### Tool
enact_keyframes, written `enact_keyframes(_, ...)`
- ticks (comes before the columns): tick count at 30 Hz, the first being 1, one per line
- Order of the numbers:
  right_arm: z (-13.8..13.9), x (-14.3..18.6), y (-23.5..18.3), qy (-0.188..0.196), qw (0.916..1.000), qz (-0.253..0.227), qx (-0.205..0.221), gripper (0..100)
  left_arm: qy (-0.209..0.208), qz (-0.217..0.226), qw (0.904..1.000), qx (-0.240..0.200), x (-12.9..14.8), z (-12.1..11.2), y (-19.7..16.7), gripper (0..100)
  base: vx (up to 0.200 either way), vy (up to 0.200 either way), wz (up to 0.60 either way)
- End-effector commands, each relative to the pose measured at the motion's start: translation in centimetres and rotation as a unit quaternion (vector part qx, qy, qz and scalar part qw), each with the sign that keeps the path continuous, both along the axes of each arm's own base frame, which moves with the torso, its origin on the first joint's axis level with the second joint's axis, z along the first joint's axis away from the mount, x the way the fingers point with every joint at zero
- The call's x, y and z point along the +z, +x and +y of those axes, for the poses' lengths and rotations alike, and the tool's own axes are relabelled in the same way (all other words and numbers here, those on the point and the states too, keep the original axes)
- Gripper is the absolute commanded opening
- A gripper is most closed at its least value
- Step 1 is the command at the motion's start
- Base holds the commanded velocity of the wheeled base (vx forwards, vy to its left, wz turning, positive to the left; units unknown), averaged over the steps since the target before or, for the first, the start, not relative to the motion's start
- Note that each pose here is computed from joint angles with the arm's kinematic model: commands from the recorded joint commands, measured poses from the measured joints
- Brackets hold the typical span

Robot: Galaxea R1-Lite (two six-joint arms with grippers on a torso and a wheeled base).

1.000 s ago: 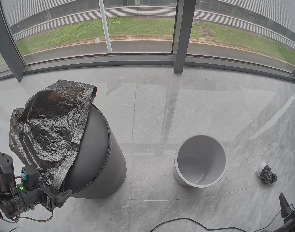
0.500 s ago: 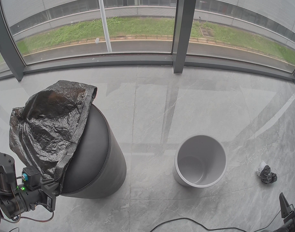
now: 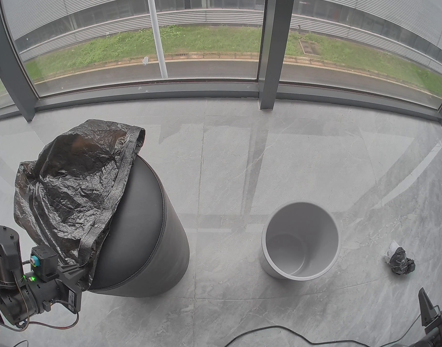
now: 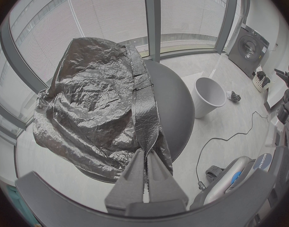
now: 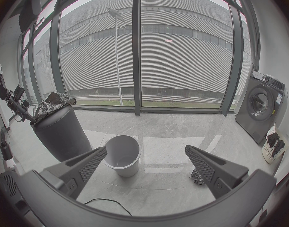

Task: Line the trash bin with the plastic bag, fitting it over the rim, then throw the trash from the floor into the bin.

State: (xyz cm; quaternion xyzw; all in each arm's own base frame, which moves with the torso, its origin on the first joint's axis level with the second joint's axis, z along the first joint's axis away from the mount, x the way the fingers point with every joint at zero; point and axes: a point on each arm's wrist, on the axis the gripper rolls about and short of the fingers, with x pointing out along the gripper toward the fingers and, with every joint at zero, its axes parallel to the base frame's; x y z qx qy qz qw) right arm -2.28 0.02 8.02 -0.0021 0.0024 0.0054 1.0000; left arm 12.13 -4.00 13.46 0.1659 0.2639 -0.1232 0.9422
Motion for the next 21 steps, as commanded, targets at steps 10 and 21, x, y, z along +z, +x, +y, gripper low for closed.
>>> enact_keyframes(10,0.0,-0.5,0.0,-0.001,1.0,0.003,0.001,100,-0.002,-0.074,0.9965,0.039,3.1,1.0,0.5,0,0.0,0.0,0.0)
enact_keyframes(21,0.0,-0.5,0.0,-0.002,1.0,0.003,0.001,100,0.038,-0.211,0.9768,0.01,8.9,1.3,-0.6,0,0.0,0.0,0.0)
